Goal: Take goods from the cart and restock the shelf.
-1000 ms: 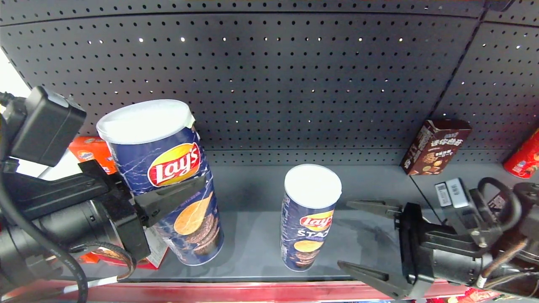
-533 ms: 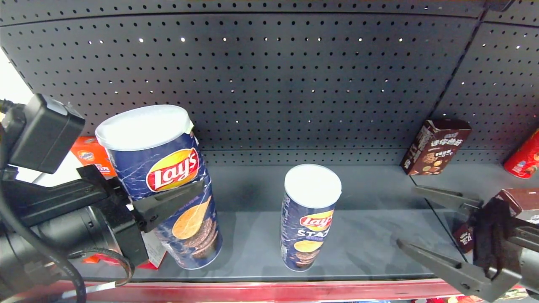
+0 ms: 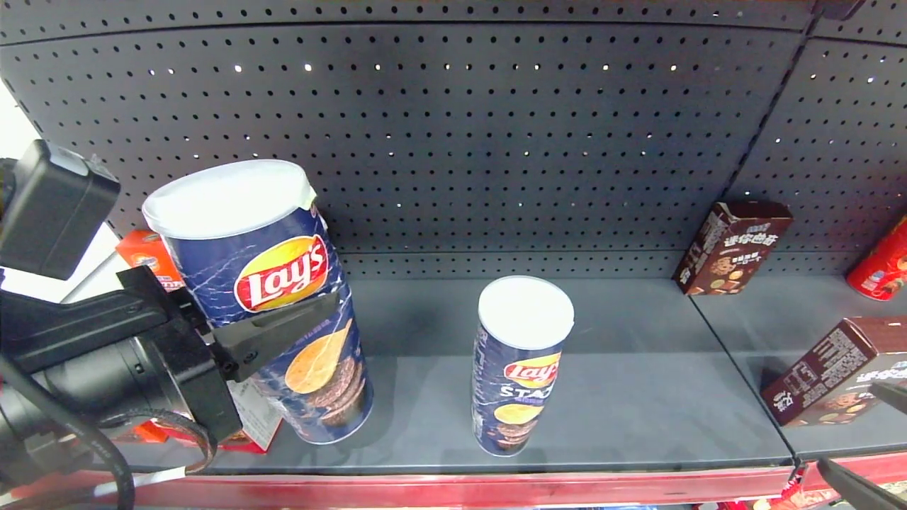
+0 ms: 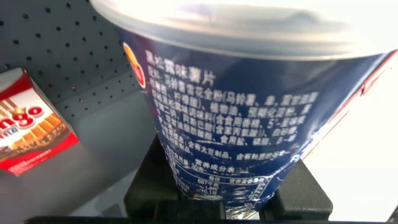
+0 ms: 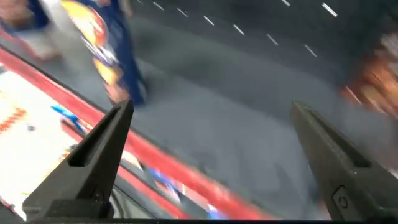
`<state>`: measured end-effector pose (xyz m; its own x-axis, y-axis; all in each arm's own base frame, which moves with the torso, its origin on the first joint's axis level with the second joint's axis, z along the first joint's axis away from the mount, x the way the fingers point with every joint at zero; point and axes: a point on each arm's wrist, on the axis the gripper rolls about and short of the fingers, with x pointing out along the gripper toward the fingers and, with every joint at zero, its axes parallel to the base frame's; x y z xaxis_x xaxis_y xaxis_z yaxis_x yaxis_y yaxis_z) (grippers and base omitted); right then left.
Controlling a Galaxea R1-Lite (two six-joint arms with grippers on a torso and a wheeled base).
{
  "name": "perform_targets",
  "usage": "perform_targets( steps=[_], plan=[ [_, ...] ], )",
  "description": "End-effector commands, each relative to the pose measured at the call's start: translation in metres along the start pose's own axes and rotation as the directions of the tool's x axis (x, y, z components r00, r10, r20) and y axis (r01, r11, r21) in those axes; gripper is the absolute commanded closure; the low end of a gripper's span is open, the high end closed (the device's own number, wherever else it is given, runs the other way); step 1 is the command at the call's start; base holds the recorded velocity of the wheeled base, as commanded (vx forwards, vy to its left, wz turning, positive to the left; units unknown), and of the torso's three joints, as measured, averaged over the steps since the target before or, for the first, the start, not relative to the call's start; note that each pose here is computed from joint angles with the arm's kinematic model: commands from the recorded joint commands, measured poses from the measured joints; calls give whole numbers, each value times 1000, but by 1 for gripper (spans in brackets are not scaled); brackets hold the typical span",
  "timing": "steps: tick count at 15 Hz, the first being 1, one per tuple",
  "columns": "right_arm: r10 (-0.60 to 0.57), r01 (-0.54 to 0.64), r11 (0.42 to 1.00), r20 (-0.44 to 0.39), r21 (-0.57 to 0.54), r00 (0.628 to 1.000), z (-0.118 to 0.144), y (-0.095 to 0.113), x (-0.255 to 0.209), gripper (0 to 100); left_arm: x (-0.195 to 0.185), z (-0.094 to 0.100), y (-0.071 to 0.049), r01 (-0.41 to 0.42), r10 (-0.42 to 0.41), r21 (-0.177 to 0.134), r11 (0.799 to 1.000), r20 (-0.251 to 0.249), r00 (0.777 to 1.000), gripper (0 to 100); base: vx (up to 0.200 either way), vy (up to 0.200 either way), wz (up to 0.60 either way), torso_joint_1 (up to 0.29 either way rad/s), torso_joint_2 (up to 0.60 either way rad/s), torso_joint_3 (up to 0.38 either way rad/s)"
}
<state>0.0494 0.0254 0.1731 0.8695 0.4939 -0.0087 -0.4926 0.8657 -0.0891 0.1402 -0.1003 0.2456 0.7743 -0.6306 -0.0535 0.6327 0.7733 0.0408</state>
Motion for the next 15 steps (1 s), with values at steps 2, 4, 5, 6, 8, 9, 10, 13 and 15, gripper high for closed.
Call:
perform_targets(
  steps=[2,4,5,6,8,9,10,13,15],
  plan=[
    [-122,121,992,9,47,993,-35,4,-53,0,0,0,0,2,-2,5,1000,0,1000,100,0,0,0,0,0,0],
    [-130,132,990,-32,45,991,-52,6,-64,0,1,0,0,1,-1,9,1000,-2,1000,100,0,0,0,0,0,0],
    [-161,163,986,-49,44,986,-60,8,-68,0,1,0,0,1,-1,9,1000,-6,1000,100,0,0,0,0,0,0],
    [-186,188,981,-59,42,981,-70,10,-74,0,2,-1,0,1,-1,10,1000,-9,1000,100,0,0,0,0,0,0],
    [-235,236,971,-34,48,972,-88,14,-82,0,3,1,0,4,-4,19,1000,-6,1000,100,0,0,0,0,0,0],
    [-251,253,966,-32,60,967,-88,14,-83,0,3,1,0,4,-4,30,1000,-8,1000,100,0,0,0,0,0,0],
    [-278,279,958,-35,65,960,-88,14,-83,0,3,0,0,8,-7,38,999,-10,1000,100,0,0,0,0,0,0],
    [-300,301,951,-37,63,953,-88,13,-83,0,9,-1,-2,23,-22,38,999,-27,999,100,0,0,0,0,0,0],
    [-300,301,951,-35,69,953,-89,13,-83,0,25,-4,0,34,-32,35,999,-54,998,100,0,0,0,0,0,0]
  ],
)
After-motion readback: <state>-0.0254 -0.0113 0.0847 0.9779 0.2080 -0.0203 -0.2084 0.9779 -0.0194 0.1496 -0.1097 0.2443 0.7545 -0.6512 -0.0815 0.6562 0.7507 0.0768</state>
